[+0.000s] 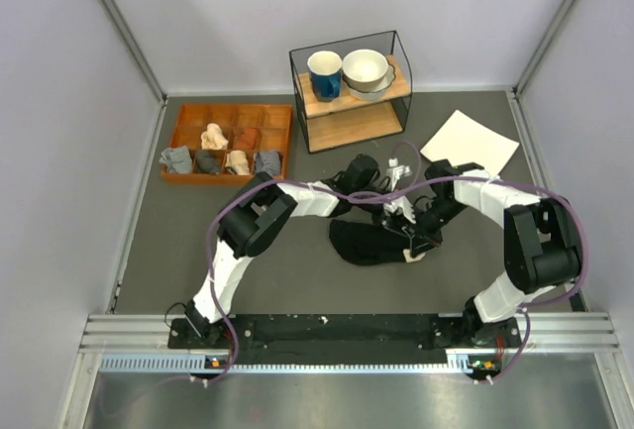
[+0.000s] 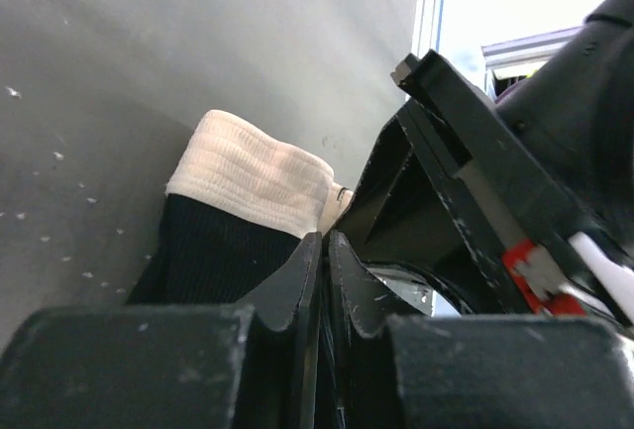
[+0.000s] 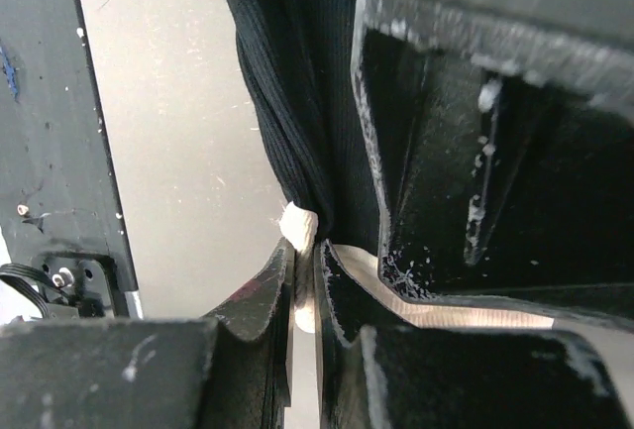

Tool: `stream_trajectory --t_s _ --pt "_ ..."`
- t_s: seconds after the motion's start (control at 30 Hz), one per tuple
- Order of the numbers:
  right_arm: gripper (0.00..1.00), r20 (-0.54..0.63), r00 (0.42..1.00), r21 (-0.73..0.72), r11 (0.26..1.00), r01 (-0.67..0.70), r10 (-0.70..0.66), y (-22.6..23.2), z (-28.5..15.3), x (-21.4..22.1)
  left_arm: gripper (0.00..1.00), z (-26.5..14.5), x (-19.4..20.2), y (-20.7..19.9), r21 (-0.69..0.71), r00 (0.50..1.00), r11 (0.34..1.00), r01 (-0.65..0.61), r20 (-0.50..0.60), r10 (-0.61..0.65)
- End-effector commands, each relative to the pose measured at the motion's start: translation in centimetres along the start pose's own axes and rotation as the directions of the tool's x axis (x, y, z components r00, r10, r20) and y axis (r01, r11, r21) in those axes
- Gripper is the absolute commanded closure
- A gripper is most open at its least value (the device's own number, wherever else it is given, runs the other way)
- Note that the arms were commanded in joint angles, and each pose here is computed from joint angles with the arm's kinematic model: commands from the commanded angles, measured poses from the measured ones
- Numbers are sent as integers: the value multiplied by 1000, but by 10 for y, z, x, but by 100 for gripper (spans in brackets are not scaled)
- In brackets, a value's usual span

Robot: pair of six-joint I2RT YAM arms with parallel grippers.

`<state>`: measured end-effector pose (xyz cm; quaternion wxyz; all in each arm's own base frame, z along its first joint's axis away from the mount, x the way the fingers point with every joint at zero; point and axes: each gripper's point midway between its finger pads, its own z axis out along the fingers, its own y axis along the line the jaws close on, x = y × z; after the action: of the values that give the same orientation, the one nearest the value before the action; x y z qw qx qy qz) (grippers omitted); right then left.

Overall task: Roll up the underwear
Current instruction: Fold the underwear at the center of the board.

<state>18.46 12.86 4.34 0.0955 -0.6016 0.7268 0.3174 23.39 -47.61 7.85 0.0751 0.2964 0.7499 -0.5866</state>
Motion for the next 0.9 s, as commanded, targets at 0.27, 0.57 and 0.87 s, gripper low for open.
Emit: stream_trajectory --t_s 0.27,0.57,0.87 --pt "96 55 995 55 996 74 -77 -2 -11 -15 90 14 17 45 -154 998 988 -19 -56 11" --pt "97 83 995 93 995 41 -49 -16 -25 -34 91 10 37 62 -202 994 979 -1 -107 -21" --pt "98 66 998 130 991 -11 2 -44 -29 -39 91 13 29 57 -186 995 983 -10 -100 -9"
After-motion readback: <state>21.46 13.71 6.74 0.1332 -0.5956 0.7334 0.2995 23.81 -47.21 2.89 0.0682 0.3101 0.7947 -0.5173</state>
